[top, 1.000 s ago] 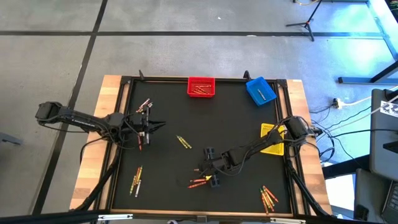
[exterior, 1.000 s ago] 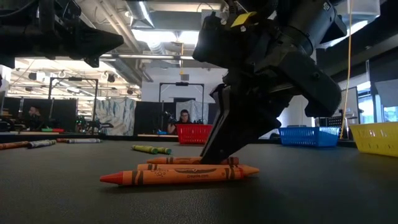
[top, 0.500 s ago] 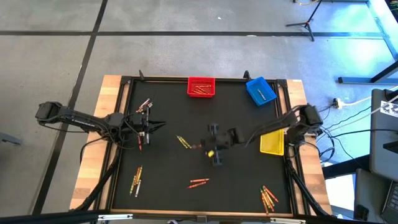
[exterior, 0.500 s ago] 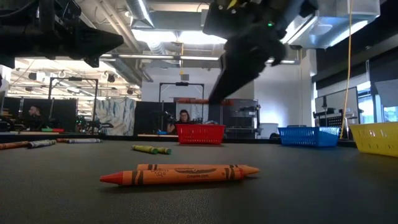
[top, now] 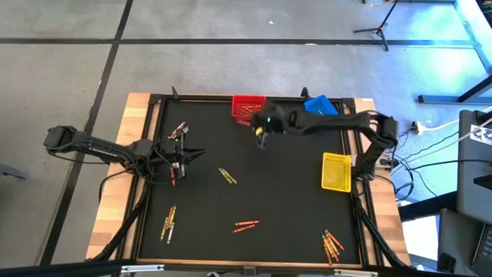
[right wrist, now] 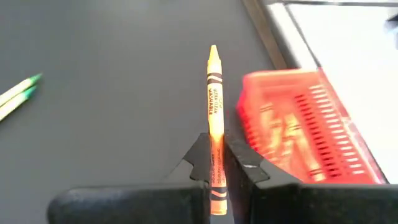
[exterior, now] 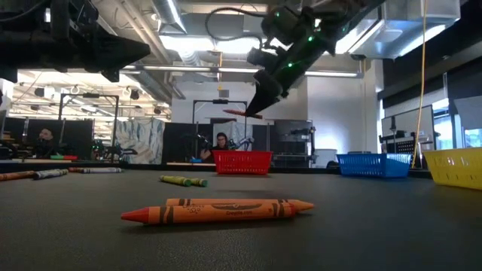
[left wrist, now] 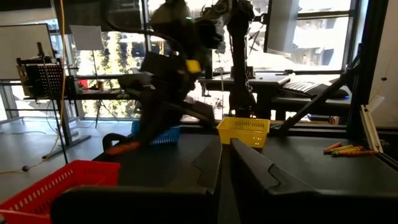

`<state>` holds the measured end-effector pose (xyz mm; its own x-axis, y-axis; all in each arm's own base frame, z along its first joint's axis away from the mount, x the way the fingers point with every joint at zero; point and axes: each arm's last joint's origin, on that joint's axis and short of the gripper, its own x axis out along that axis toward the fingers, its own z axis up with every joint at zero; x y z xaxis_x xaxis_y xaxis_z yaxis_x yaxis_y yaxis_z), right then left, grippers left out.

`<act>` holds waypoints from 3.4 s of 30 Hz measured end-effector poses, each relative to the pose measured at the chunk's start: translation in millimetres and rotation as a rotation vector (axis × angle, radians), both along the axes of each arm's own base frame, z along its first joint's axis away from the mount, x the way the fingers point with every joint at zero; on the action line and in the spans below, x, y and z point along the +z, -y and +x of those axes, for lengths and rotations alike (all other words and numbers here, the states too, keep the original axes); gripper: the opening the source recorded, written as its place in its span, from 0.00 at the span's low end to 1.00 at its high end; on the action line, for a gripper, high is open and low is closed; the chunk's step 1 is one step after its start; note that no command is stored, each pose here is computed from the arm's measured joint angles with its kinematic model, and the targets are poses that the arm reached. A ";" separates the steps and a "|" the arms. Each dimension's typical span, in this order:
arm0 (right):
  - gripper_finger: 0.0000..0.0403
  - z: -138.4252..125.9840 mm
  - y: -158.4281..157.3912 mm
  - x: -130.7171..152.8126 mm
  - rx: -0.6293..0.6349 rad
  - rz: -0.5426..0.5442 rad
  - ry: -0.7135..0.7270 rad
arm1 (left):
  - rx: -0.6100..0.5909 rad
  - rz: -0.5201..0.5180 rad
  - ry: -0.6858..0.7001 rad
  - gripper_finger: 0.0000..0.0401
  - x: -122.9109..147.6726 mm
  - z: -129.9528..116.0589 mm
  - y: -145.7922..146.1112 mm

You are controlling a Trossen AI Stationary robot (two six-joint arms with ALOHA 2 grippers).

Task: Sort crayons
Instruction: Put the orange crayon into the red bin

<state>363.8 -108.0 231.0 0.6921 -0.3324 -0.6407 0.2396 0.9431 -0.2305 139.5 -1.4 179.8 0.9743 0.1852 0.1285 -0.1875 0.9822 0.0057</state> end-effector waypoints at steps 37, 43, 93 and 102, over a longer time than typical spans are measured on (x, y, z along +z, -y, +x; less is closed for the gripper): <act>0.29 -9.9 99.4 -58.7 -0.250 0.070 0.025 | 0.029 0.022 -0.005 0.06 0.0 -0.2 -0.7; 0.42 -10.7 92.1 -32.6 -0.199 0.087 0.057 | 0.030 0.031 -0.007 0.06 0.0 -0.2 -0.7; 0.43 26.5 -275.7 -100.2 0.584 0.251 -0.115 | 0.028 0.039 -0.010 0.06 -0.2 -0.2 -0.7; 0.43 24.3 -274.4 -102.4 0.566 0.278 -0.152 | 0.028 0.039 -0.010 0.06 -0.2 -0.2 -0.6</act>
<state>388.2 166.4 128.7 0.6064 0.2498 -0.7549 -0.3280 0.9434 0.0487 139.3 -0.8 179.6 0.9700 0.2075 0.1270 -0.2147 0.9756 0.0461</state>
